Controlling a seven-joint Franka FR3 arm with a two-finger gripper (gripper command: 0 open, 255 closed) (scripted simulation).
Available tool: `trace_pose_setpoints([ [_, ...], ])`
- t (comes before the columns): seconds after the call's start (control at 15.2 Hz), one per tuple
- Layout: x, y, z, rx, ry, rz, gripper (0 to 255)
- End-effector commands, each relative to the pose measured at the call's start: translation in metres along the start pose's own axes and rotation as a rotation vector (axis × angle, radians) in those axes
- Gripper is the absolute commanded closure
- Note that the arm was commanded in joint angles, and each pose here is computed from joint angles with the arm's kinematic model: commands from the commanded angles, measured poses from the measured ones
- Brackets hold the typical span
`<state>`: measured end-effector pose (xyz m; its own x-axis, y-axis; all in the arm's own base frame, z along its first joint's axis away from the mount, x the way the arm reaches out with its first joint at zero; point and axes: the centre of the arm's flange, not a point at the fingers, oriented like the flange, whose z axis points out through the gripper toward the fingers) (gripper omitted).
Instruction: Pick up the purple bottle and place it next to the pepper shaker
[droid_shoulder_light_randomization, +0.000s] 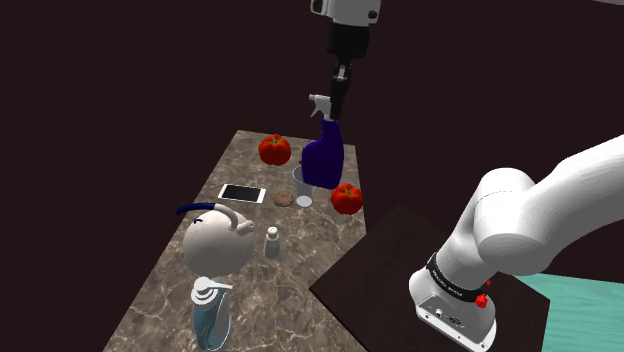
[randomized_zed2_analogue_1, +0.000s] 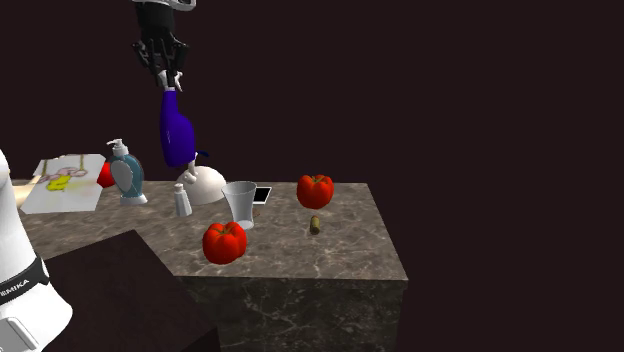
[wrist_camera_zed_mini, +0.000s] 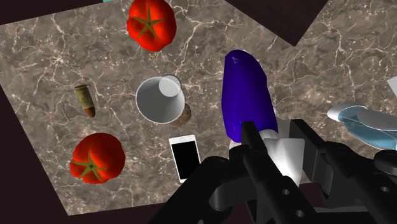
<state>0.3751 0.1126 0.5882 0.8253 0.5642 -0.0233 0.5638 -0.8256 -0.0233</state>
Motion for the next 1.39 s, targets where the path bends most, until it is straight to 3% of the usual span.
trace_pose_setpoints([
  [0.0,0.000,-0.001,0.012,0.000,0.001,0.000,255],
  [1.32,0.003,0.002,0.117,0.000,0.001,0.000,255],
])
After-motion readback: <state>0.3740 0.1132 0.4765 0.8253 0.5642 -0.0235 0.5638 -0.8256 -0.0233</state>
